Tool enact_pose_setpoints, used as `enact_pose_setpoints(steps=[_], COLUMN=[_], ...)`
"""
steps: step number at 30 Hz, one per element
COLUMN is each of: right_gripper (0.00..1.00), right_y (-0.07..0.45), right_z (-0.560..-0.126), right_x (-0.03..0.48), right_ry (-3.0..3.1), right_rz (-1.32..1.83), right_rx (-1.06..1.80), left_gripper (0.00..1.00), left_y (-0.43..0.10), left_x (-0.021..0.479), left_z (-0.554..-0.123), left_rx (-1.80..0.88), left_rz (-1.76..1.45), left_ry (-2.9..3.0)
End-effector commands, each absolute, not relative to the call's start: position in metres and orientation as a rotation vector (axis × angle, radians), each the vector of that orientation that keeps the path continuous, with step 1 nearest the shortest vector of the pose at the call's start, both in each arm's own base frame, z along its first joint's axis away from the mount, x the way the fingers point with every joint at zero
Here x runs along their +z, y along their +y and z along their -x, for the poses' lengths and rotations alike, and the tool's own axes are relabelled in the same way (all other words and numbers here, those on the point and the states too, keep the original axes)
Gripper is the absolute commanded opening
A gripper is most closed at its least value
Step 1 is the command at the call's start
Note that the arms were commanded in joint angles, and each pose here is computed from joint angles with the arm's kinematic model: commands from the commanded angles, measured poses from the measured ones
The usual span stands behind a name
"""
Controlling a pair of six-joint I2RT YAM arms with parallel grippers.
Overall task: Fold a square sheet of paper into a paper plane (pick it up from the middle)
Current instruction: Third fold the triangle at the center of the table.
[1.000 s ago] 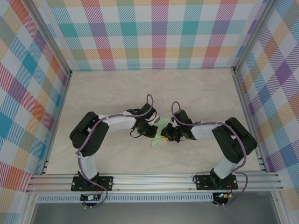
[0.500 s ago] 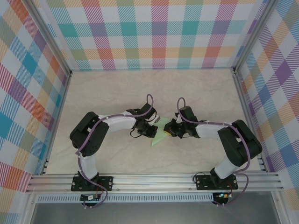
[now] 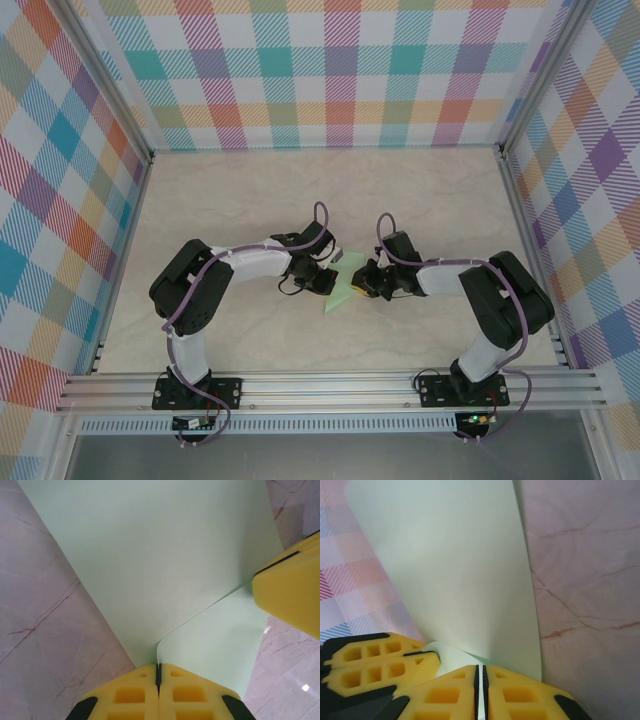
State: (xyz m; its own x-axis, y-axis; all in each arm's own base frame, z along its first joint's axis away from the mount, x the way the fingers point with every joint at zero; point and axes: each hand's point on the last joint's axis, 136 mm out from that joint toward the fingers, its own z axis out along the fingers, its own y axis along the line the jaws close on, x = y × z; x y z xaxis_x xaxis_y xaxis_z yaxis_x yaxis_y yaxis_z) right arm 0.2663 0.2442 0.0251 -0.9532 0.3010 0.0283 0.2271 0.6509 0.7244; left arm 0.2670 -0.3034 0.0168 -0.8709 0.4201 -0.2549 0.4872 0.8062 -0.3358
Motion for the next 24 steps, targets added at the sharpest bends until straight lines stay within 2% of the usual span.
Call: enact_pose_setpoints(steps=[1,13,24], right_gripper=[0.13,0.10,0.13], right_y=[0.234,0.225,0.239], right_z=[-0.270,-0.266,-0.261], right_x=[0.035,0.002,0.060], right_ry=[2.737,2.823,2.722], right_rz=[-0.422,-0.480,-0.338], right_rx=[1.187,1.108,1.226], left_gripper=[0.01,0.01,0.01], left_y=[-0.276,-0.277,-0.277], left_x=[-0.026,-0.026,-0.026], left_z=[-0.250,-0.250,-0.250], left_rx=[-0.442,-0.450,-0.443], left_rz=[-0.722,-0.719,-0.721], left_ry=[2.963,2.964,2.966])
